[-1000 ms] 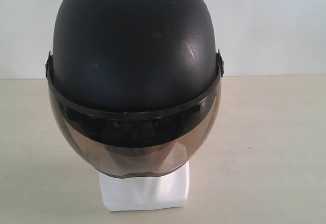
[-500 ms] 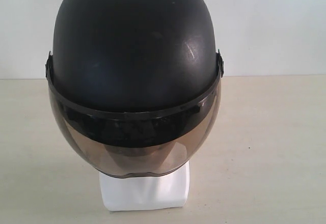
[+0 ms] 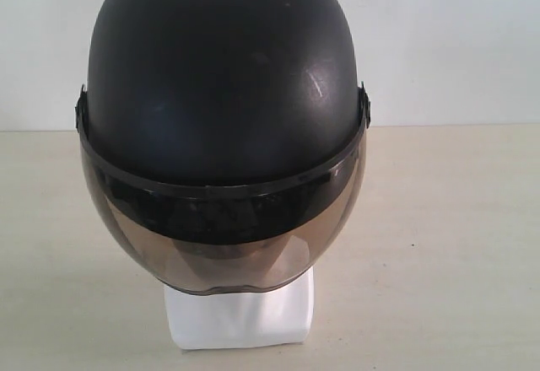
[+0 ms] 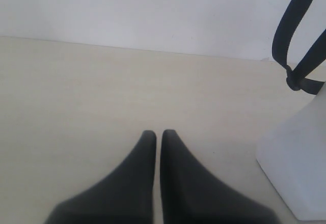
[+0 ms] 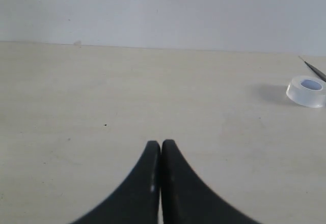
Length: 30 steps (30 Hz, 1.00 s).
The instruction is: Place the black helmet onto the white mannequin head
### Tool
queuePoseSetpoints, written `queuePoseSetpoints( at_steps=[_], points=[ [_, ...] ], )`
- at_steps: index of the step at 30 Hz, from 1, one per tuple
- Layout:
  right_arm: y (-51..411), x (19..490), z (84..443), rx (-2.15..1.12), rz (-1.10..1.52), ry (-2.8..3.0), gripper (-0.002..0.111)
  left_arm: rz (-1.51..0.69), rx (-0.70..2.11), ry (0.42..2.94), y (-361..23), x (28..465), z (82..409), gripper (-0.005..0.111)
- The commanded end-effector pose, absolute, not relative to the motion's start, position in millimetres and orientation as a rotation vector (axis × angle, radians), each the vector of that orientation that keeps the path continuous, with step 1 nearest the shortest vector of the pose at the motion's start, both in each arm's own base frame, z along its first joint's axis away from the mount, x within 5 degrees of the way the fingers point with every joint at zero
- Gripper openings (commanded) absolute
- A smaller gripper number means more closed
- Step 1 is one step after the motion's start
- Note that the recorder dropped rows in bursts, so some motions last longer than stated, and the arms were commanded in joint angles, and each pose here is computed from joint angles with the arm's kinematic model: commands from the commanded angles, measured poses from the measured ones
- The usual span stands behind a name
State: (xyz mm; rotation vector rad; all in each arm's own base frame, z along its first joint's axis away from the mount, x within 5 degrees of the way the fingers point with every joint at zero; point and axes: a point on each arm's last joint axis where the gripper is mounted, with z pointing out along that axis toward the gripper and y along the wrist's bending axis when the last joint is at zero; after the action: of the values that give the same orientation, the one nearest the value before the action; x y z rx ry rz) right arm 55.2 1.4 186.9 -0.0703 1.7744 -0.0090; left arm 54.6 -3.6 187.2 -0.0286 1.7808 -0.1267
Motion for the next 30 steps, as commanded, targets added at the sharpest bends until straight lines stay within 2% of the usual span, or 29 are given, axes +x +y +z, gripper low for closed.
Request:
queuePoseSetpoints(
  at_steps=[1,30],
  points=[
    [1.1,55.0,188.9,-0.066,-0.015,1.750,0.000,-0.125,-0.014,1.780,-3.9,54.4,186.5,0.004],
    [1.3,55.1,189.4,-0.061,-0.008,1.745,0.000,-0.125,-0.014,1.780,-3.9,54.4,186.5,0.004]
  ],
)
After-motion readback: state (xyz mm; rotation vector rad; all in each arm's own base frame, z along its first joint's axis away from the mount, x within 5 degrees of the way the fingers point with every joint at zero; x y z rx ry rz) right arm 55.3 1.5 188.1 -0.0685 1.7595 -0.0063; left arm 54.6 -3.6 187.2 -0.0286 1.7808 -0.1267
